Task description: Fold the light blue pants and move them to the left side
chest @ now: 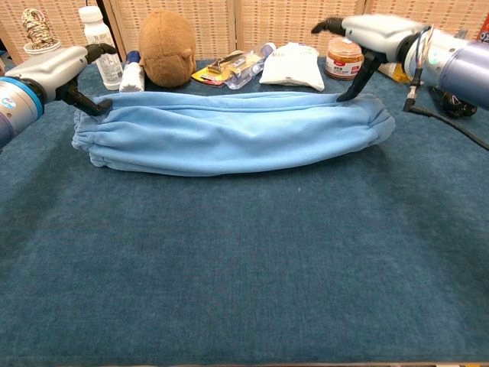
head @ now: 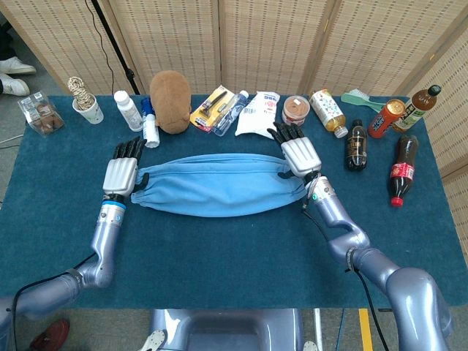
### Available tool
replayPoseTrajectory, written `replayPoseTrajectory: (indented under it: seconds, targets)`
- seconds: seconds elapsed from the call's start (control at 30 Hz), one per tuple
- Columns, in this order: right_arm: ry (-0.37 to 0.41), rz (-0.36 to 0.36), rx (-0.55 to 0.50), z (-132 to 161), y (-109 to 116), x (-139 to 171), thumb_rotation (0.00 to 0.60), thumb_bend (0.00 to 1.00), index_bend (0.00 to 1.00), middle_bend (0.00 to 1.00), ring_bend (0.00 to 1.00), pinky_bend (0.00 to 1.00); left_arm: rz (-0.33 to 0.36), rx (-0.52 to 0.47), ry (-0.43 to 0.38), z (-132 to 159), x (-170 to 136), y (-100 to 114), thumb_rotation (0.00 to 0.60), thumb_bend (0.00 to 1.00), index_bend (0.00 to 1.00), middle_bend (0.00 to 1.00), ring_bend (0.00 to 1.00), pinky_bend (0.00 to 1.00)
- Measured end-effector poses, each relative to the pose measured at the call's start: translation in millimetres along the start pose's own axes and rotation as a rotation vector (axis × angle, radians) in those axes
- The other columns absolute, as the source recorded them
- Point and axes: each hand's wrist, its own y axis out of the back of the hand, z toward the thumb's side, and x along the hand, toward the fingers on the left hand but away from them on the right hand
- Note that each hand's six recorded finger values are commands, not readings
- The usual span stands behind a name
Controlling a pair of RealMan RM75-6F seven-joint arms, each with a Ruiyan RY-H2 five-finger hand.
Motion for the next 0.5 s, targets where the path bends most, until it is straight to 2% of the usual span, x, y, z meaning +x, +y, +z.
replayPoseTrajectory:
  seconds: [0.07, 0.23, 0.5]
  targets:
    - [0.014, -0.032, 0.003, 2.9, 9.3, 4.0, 0.600, 0.00, 0.00, 0.00, 0.00, 0.00, 0.014, -0.008, -0.009, -1.1, -3.4, 7.6, 0.600, 0.41, 0.00, 0.00, 0.00, 0.01]
    - [0.026, -0.062, -0.008, 2.3, 25.1, 16.2, 0.600, 0.00, 0.00, 0.00, 0.00, 0.00, 0.038, -0.017, -0.024, -6.4, -10.3, 21.4, 0.600, 0.39, 0.00, 0.00, 0.00, 0.00]
    - [0.041, -0.051, -0.017, -17.4, 45.5, 58.7, 0.600, 0.00, 0.00, 0.00, 0.00, 0.00, 0.078, -0.005, -0.049, -19.6, -23.9, 48.2, 0.600, 0.37, 0.00, 0.00, 0.00, 0.00]
